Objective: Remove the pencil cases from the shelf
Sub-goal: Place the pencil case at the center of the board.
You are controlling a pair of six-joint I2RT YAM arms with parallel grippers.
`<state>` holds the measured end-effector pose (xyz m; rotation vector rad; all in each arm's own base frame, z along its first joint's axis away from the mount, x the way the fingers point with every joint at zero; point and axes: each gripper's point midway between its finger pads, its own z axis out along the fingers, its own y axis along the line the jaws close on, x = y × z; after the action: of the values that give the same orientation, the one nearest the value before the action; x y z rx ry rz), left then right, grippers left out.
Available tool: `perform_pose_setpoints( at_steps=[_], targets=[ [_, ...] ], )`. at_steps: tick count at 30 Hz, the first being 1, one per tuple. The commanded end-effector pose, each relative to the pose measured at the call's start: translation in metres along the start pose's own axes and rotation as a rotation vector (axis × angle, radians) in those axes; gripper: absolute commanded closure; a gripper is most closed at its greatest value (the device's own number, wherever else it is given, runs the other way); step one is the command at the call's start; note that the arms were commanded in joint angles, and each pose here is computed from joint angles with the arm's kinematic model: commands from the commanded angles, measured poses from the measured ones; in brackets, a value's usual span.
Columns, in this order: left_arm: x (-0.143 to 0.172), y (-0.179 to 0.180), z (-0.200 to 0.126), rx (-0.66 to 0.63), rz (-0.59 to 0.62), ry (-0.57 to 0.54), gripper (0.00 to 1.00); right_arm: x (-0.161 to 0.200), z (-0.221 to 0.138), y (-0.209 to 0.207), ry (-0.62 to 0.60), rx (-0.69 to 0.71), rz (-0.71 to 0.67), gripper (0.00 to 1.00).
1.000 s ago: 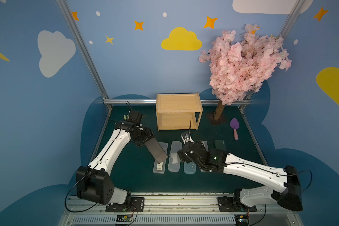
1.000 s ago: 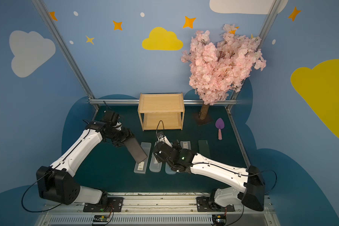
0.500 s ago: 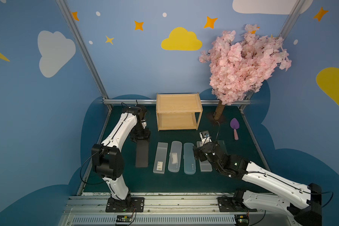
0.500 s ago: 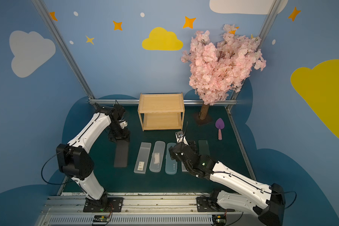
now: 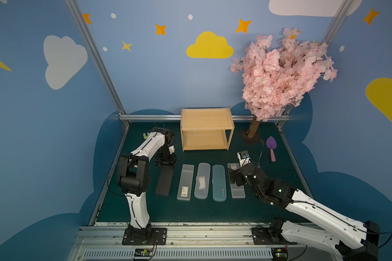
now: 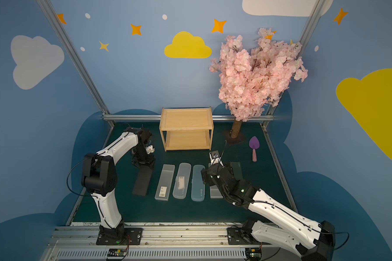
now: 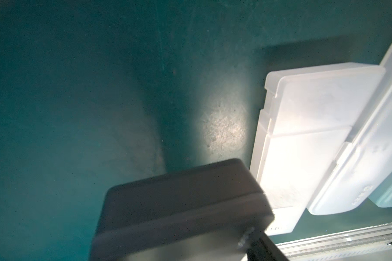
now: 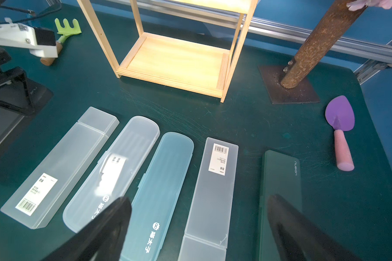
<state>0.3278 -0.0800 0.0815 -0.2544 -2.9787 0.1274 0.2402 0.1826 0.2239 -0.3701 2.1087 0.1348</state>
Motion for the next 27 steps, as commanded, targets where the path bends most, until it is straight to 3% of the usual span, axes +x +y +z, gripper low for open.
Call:
perform_pose_setpoints(
  at_steps=[1, 14, 15, 19, 21, 27],
  targets=[
    [-0.014, -0.005, 0.005, 0.057, -0.026, -0.037, 0.57, 0.008, 0.000, -0.005, 0.026, 0.003, -0.002, 0.02],
    [-0.027, 0.003, 0.040, 0.046, -0.050, 0.002, 0.49, 0.015, 0.008, -0.007, 0.067, 0.026, -0.007, 0.02],
    [-0.028, 0.005, 0.040, 0.041, -0.052, 0.000, 0.46, 0.015, 0.008, -0.007, 0.067, 0.026, -0.006, 0.02],
    [-0.031, 0.006, 0.035, 0.041, -0.060, -0.023, 0.13, 0.015, 0.009, -0.008, 0.069, 0.031, -0.007, 0.02],
    [-0.035, 0.005, 0.026, 0.047, -0.068, -0.061, 0.02, 0.015, 0.009, -0.008, 0.073, 0.034, -0.008, 0.02],
    [-0.043, 0.006, -0.001, 0.034, -0.062, -0.122, 0.00, 0.012, 0.008, -0.008, 0.069, 0.034, -0.008, 0.02]
  ],
)
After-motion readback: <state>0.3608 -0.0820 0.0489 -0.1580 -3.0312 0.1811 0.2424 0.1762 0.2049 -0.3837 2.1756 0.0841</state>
